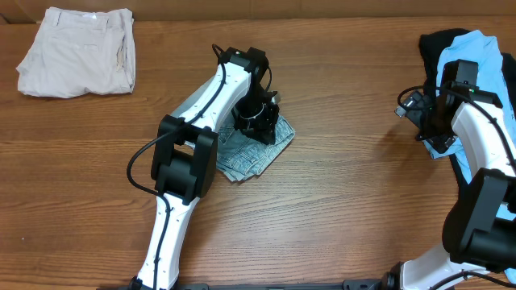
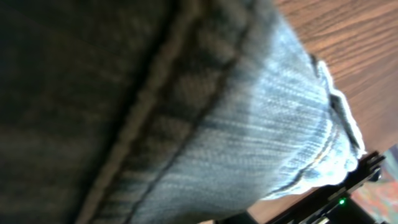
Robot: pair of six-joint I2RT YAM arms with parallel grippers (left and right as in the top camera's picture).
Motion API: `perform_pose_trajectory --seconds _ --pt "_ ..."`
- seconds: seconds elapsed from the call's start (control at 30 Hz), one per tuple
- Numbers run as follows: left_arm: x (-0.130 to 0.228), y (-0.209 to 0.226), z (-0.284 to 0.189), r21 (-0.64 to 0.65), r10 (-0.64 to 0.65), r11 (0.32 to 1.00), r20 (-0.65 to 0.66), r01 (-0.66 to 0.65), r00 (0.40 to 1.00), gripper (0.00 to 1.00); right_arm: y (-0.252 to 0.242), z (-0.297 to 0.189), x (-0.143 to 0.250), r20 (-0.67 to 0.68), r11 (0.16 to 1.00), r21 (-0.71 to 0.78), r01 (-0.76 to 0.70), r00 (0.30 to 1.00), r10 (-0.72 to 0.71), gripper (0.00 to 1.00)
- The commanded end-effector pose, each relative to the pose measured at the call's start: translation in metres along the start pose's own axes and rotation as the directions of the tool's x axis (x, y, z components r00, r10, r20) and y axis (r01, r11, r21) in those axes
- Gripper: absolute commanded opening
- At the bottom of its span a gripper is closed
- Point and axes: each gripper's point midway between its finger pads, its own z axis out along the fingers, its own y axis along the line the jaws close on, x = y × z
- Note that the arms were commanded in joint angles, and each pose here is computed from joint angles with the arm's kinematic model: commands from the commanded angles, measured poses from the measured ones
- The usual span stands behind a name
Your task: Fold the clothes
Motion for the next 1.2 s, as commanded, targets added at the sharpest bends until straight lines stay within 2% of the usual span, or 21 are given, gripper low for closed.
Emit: perform_pose_trajectory --seconds 0.0,0.17,0.27,0.3,0.37,0.47,0.57,0.63,0.7,0.8,0.93,1.03,1.1,1.17 --pt "-0.001 0.000 0.000 -0.012 -0.001 1.000 -0.007 0.001 1.000 0.04 0.006 -0.008 -0.010 0.032 1.000 -0.017 0.005 0.999 -0.004 1.00" --pt "-0.011 -0.007 -0.050 -0.072 0.029 0.997 0.086 -0.023 0.996 0.06 0.006 -0.008 -0.010 0.032 1.000 -0.017 0.005 0.999 -0.004 1.00" --pt "-0.019 0.002 -0.094 -0.174 0.049 0.985 0.187 -0.016 0.981 0.18 0.006 -0.008 -0.010 0.032 1.000 -0.017 0.005 0.999 -0.004 1.00" --pt "-0.023 0.009 -0.109 -0.216 0.055 0.976 0.227 -0.005 0.972 0.40 0.006 -0.008 -0.010 0.032 1.000 -0.017 0.005 0.999 -0.004 1.00" --pt "-0.030 0.027 -0.140 -0.317 0.068 0.948 0.309 0.036 0.949 1.00 0.006 -0.008 -0.010 0.032 1.000 -0.017 0.005 0.999 -0.004 1.00" --pt "-0.041 0.060 -0.181 -0.427 0.071 0.895 0.417 0.126 0.906 1.00 0.006 -0.008 -0.010 0.032 1.000 -0.017 0.005 0.999 -0.004 1.00" --pt "-0.049 0.091 -0.202 -0.403 0.026 0.894 0.482 0.195 0.876 1.00 0.006 -0.008 -0.010 0.032 1.000 -0.017 0.005 0.999 -0.004 1.00" --pt "-0.053 0.112 -0.209 -0.344 -0.012 0.915 0.500 0.212 0.866 1.00 0.006 -0.008 -0.010 0.032 1.000 -0.017 0.005 0.999 -0.004 1.00" --pt "-0.057 0.129 -0.210 -0.246 -0.029 0.954 0.495 0.172 0.869 1.00 0.006 -0.008 -0.010 0.032 1.000 -0.017 0.005 0.999 -0.004 1.00" --pt "-0.057 0.137 -0.207 -0.081 0.029 0.997 0.476 0.010 0.879 1.00 0.006 -0.008 -0.010 0.032 1.000 -0.017 0.005 0.999 -0.004 1.00" --pt "-0.054 0.153 -0.214 0.088 0.048 0.990 0.513 -0.108 0.857 1.00 0.006 -0.008 -0.010 0.032 1.000 -0.017 0.005 0.999 -0.004 1.00" --pt "-0.052 0.170 -0.212 0.180 -0.011 0.979 0.523 -0.098 0.852 1.00 0.006 -0.008 -0.010 0.032 1.000 -0.017 0.005 0.999 -0.004 1.00" --pt "-0.049 0.182 -0.202 0.205 -0.045 0.976 0.503 -0.068 0.863 1.00 0.006 -0.008 -0.010 0.032 1.000 -0.017 0.005 0.999 -0.005 1.00" --pt "-0.046 0.188 -0.189 0.202 -0.026 0.976 0.482 -0.083 0.876 1.00 0.006 -0.008 -0.010 0.032 1.000 -0.017 0.005 0.999 -0.004 1.00"
